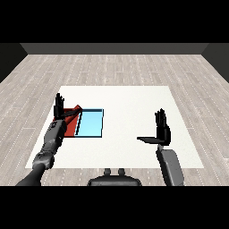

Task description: Pick the red can and put it in the red box

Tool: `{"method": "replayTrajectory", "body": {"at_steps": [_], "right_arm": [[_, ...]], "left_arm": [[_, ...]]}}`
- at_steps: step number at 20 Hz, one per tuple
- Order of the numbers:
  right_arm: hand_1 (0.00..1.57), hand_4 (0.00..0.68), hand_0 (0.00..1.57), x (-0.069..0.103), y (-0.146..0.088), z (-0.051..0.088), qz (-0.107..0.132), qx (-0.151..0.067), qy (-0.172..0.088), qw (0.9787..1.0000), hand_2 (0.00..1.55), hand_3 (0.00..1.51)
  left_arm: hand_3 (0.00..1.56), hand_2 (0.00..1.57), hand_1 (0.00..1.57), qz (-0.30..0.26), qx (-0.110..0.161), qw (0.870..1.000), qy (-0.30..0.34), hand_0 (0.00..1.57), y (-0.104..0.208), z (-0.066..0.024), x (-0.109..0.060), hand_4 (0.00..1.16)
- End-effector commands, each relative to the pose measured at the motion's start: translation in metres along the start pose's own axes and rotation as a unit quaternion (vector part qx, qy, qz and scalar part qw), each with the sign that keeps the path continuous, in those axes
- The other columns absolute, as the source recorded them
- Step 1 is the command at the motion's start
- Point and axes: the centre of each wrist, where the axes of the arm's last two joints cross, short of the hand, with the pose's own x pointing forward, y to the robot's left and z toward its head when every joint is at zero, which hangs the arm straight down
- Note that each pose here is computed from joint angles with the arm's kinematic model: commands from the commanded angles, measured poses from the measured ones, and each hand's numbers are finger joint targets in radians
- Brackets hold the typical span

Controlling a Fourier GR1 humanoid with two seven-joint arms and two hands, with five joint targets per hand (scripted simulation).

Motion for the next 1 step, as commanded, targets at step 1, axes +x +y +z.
{"method": "replayTrajectory", "body": {"at_steps": [1], "right_arm": [[0.00,0.000,0.00,-0.0031,0.0051,0.0086,-0.041,0.020,0.007,0.9989,0.00,0.00]], "left_arm": [[0.00,0.00,0.00,0.104,-0.038,0.990,-0.082,0.00,-0.0424,0.0162,0.0024,0.00]]}}
